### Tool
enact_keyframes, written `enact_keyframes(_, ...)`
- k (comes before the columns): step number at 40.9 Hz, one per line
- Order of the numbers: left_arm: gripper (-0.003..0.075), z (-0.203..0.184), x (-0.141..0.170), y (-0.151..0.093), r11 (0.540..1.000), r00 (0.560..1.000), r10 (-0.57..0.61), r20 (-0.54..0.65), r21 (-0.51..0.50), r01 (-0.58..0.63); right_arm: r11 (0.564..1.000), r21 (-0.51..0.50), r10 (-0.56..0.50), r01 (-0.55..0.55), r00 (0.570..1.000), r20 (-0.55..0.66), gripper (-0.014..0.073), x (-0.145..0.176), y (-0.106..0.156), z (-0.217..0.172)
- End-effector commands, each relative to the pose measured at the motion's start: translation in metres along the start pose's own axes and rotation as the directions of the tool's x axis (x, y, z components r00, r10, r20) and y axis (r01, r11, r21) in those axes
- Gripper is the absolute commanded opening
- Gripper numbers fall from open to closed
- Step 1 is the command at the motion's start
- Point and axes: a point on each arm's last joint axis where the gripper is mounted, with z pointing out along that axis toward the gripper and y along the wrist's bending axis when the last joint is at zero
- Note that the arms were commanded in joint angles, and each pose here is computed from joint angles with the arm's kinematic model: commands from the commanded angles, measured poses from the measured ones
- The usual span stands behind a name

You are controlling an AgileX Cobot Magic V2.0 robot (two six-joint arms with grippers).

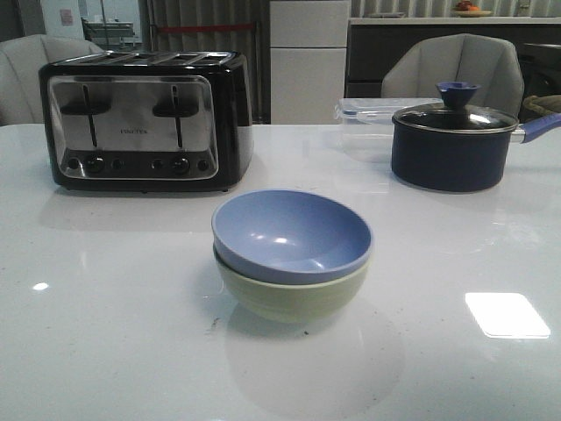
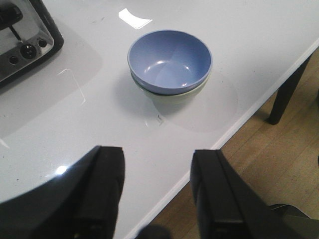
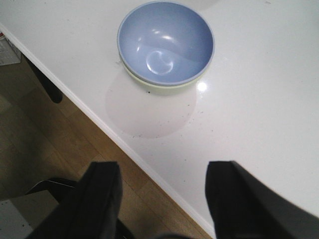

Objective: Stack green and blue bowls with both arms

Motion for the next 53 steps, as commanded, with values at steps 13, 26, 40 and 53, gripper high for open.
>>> enact_keyframes(13, 0.0349, -0.005, -0.013, 0.001, 1.000, 0.996, -0.010, 0.091, -0.004, 0.010, 0.999, 0.007, 0.040, -0.040, 0.997, 0.066, 0.0316, 0.009, 0.000, -0.007)
enact_keyframes(26, 0.0090, -0.005, -0.013, 0.001, 0.999, 0.995, -0.037, 0.093, -0.002, 0.037, 0.999, 0.007, 0.040, -0.040, 0.997, 0.066, 0.0057, 0.009, 0.000, -0.007)
enact_keyframes(40, 0.0093, -0.005, -0.013, 0.001, 0.999, 0.995, -0.037, 0.093, -0.002, 0.037, 0.999, 0.007, 0.040, -0.040, 0.997, 0.064, 0.0057, 0.009, 0.000, -0.007)
enact_keyframes(53, 0.0093, -0.011, 0.005, 0.009, 0.991, 0.982, -0.071, 0.175, -0.103, 0.090, 0.999, 0.007, 0.040, -0.040, 0.997, 0.063, 0.0057, 0.009, 0.000, -0.007)
